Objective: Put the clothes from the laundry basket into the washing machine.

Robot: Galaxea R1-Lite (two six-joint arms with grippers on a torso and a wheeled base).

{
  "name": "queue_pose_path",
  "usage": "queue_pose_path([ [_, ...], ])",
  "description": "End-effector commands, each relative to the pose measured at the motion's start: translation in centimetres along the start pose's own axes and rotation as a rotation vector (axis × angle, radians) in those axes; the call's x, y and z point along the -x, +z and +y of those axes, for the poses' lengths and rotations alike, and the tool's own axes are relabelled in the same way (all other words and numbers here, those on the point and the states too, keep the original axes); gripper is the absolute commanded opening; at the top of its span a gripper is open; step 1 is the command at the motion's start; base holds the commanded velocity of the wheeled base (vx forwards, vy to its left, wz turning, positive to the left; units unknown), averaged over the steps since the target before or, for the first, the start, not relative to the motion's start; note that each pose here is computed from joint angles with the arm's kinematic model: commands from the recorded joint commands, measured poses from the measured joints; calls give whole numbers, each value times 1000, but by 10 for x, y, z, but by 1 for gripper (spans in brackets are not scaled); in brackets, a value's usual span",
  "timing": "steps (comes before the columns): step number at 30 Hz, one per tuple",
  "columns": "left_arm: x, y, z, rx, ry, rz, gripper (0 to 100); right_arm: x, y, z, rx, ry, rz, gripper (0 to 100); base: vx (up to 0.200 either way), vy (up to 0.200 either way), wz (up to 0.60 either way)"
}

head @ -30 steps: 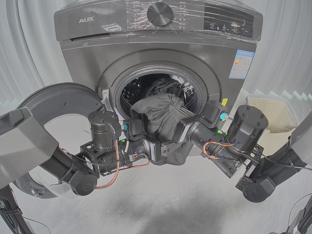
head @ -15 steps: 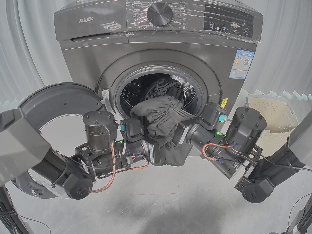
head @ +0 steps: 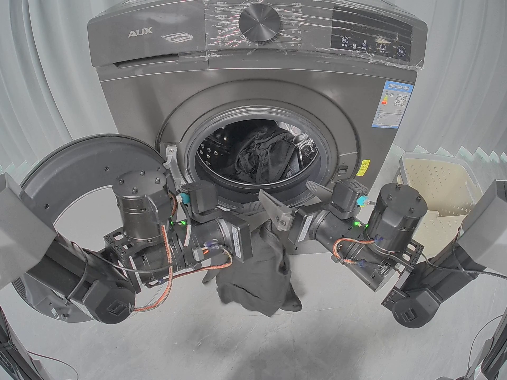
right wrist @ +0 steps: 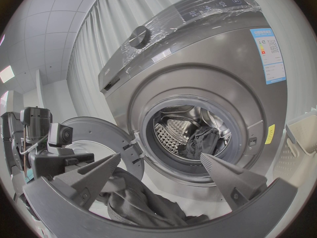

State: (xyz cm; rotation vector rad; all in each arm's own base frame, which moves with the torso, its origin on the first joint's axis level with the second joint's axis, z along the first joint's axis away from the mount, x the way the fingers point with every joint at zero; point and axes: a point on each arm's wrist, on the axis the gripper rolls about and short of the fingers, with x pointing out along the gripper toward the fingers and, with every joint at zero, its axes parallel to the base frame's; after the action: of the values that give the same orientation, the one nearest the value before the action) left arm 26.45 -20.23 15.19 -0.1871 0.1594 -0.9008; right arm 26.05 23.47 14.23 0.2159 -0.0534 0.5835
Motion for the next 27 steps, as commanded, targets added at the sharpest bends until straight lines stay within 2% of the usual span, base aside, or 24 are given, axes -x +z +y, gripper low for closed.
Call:
queue_pose_path([
  [1, -1, 4, 4, -2, 11, -16, 0, 0, 0, -9, 4, -31, 3, 100, 0, 0, 0],
  [6, 1, 6, 8, -3, 28, -23, 0, 3, 2, -23, 12, -72, 14, 100, 0, 0, 0],
  [9, 4, 10, 8, -7, 32, -36, 0, 6, 0, -39, 22, -120, 34, 100, 0, 0, 0],
  [12, 5, 14, 7, -10, 31, -48, 0, 11, -5, -48, 36, -135, 57, 100, 0, 0, 0],
  [22, 11, 25, 3, -22, 22, -88, 0, 14, -13, -57, 50, -163, 99, 100, 0, 0, 0],
  [27, 15, 32, 0, -32, 15, -114, 0, 18, -28, -65, 58, -185, 157, 100, 0, 0, 0],
])
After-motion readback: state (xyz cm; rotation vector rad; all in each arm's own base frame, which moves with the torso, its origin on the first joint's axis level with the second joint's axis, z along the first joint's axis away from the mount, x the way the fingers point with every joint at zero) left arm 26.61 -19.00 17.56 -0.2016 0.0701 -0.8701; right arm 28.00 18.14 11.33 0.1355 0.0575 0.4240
